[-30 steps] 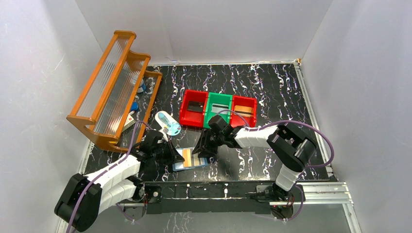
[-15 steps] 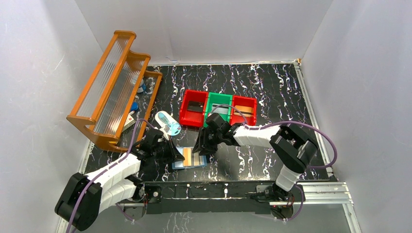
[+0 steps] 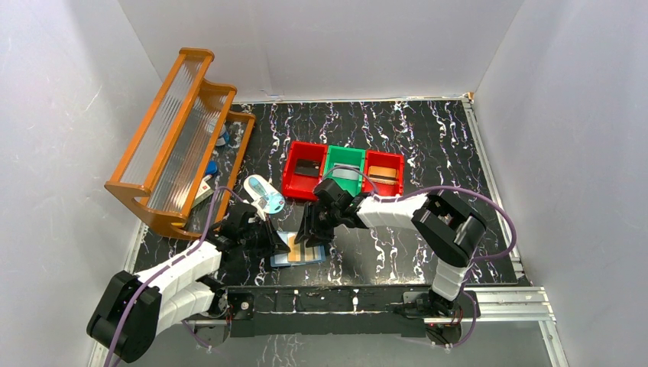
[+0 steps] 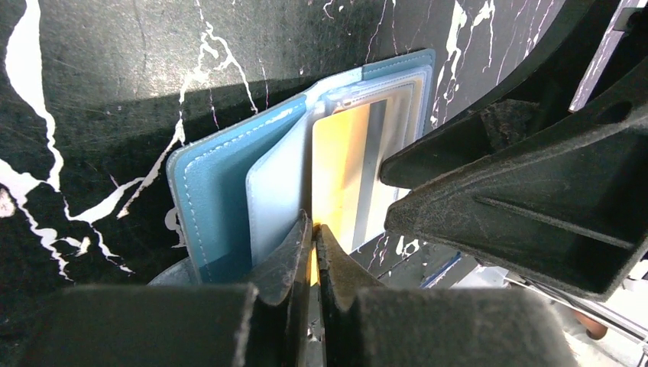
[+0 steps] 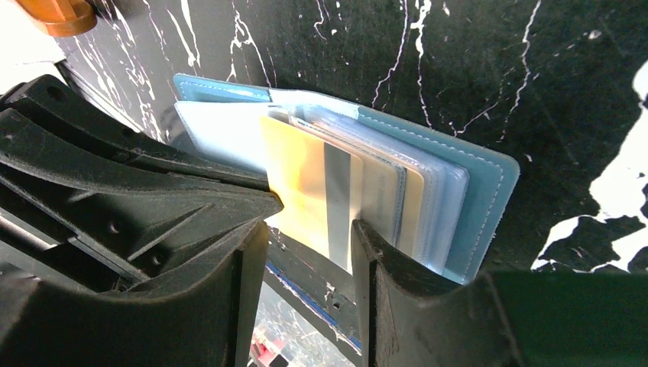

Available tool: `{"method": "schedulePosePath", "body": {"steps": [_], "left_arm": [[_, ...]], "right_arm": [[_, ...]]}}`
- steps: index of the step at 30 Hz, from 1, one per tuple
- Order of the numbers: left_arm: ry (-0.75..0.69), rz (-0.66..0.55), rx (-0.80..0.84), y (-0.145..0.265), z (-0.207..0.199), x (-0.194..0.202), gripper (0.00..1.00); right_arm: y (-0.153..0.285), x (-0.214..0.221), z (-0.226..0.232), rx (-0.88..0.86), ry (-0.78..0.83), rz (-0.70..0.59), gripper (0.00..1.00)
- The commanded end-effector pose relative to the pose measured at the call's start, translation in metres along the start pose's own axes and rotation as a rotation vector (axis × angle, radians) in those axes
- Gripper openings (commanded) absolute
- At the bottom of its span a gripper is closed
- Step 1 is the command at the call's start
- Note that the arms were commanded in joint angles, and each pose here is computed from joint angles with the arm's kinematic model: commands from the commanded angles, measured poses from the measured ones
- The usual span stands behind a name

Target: Take the credit cards out of the card holder

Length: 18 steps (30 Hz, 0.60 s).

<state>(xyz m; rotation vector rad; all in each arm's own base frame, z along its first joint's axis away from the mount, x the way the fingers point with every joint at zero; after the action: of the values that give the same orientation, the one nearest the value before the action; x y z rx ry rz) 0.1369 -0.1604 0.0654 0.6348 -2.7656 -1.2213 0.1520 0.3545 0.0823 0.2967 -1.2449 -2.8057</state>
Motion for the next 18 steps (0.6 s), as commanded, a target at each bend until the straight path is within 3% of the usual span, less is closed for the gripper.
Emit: {"method": "schedulePosePath", "body": {"steps": [1,6,18], "left_arm": [[0.003,0.028,0.063,0.001,-0.012,0.001,0.07],[0.085,0.058,0.129,-0.006,-0.009,0.009,0.16],[0.264,0.029,0.229,-0.012,-0.002,0.012,0.22]], "right_arm": [[-0.012,0.02,-0.036,0.137,-0.07,0.063,0.53],[-0.012,0.029,-0.046,0.149,-0.107,0.07,0.52],[-0.017,0.039,-0.055,0.132,-0.144,0.101,0.52]]}}
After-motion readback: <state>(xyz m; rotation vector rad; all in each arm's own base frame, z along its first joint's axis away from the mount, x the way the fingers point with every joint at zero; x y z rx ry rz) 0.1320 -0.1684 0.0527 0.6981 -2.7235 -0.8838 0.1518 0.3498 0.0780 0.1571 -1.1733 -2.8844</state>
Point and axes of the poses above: each gripper's point midway between its finger pads, its own y axis back along the fingers, its own z axis along the line the jaws close on, x = y × z, the point moved 5 cm from there along y, back along the fingers, and after that the axes turned 9 degrees about y, right-handed, at the moved point
